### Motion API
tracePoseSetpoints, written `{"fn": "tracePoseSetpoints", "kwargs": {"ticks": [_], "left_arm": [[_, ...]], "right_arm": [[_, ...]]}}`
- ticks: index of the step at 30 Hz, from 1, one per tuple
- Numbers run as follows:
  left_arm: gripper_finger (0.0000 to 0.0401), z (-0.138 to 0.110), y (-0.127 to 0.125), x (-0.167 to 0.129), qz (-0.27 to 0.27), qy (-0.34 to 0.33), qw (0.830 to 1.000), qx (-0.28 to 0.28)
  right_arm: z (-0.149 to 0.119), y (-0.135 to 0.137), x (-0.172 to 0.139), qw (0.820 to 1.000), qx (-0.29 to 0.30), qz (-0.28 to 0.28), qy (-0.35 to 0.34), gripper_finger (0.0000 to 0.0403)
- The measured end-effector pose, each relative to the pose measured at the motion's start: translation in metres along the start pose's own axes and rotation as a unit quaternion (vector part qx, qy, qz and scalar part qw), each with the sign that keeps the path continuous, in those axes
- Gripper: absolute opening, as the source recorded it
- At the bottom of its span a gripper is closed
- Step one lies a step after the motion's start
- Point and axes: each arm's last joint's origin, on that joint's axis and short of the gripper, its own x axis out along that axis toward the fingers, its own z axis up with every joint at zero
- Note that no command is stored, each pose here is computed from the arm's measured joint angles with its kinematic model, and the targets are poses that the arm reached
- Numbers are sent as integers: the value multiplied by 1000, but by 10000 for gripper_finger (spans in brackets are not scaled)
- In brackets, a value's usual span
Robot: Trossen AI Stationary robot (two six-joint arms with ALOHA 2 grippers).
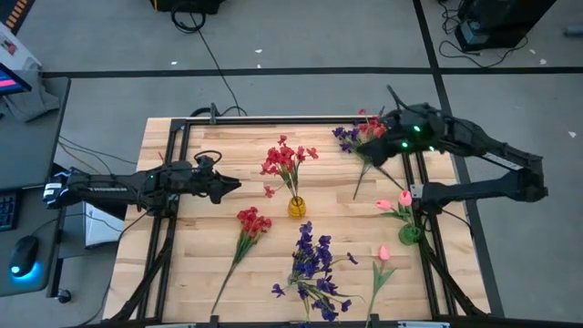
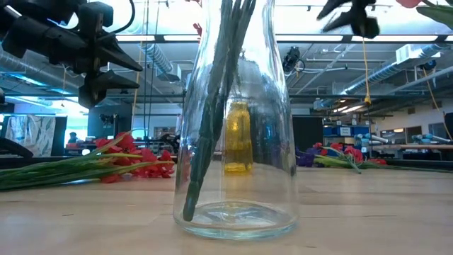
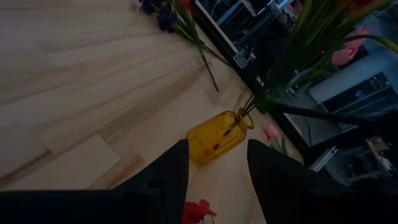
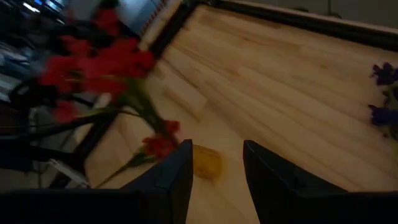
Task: Sort flowers into vase by color
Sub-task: Put the top red flower into the yellow vase
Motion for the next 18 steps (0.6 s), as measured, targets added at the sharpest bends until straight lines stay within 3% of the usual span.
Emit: {"fn": "tracePoseSetpoints", "kwargs": {"ticks": [10,18], "left_arm": [[168,0,0,0,2,-2,1000,0],[168,0,0,0,6,-7,1000,1]], "right_arm": [[37,-53,29,996,64,-43,46,149],[51,-87,40,986,124,-90,60,149]]}}
